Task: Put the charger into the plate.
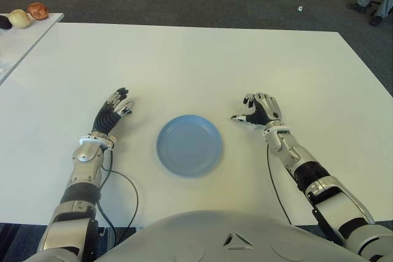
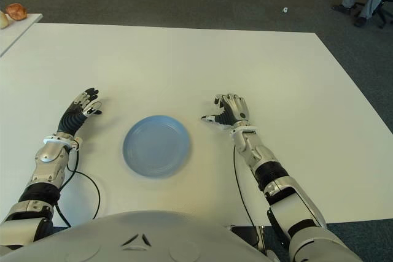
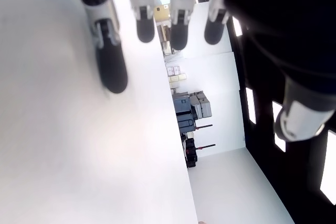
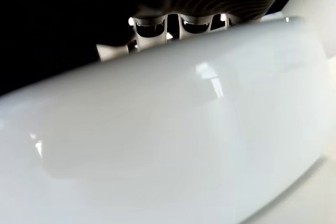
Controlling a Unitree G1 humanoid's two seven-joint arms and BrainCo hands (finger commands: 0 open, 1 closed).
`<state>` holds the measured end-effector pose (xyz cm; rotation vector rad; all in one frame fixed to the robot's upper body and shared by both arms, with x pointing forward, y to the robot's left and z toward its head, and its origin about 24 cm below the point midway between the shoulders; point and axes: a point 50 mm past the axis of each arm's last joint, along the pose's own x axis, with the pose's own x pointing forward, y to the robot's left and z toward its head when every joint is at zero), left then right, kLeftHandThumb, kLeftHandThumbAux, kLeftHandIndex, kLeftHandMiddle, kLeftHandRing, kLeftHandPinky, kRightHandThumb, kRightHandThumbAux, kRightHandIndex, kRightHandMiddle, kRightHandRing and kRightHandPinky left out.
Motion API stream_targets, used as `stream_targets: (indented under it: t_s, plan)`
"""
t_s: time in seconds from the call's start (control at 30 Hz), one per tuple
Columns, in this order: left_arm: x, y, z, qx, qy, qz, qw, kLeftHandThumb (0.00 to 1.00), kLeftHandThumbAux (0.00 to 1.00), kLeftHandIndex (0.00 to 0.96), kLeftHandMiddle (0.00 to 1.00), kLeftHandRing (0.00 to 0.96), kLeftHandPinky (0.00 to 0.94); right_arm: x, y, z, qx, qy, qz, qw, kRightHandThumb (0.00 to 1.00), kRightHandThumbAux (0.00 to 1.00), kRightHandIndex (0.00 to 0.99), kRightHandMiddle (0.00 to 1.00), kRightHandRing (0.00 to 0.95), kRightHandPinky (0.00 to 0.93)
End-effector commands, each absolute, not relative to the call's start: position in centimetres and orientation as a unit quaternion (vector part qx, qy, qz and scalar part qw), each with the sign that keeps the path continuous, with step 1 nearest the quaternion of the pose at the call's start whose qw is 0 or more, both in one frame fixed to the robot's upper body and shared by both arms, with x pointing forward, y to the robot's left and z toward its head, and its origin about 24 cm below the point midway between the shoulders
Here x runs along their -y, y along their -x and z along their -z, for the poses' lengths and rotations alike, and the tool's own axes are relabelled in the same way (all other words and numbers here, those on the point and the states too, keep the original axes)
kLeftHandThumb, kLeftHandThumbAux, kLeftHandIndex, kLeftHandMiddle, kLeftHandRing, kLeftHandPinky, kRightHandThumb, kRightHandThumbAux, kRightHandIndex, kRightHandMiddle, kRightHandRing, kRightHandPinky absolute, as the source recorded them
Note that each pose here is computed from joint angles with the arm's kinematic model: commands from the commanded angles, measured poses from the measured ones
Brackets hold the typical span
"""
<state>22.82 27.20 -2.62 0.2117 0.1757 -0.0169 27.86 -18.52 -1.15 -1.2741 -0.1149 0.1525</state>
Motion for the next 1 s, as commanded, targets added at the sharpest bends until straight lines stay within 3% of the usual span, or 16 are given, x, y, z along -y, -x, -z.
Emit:
stream_targets:
  t_s: [0.03,1.0]
  plan:
    - [-26.9,-21.9,4.0,-0.128,-0.092,0.018,0.987,0.000,0.523,0.117,0.104,0.065,0.022,18.8,-26.9,2.2,0.037,0.610,-0.090,0.786,0.745,0.711,0.440,0.883,0.863,0.805]
    - [-26.8,-21.8,4.2,-0.132,-0.091,0.024,0.987,0.000,0.518,0.126,0.108,0.064,0.025,18.9,-27.7,0.7,0.061,0.613,-0.085,0.783,0.745,0.711,0.440,0.882,0.864,0.800]
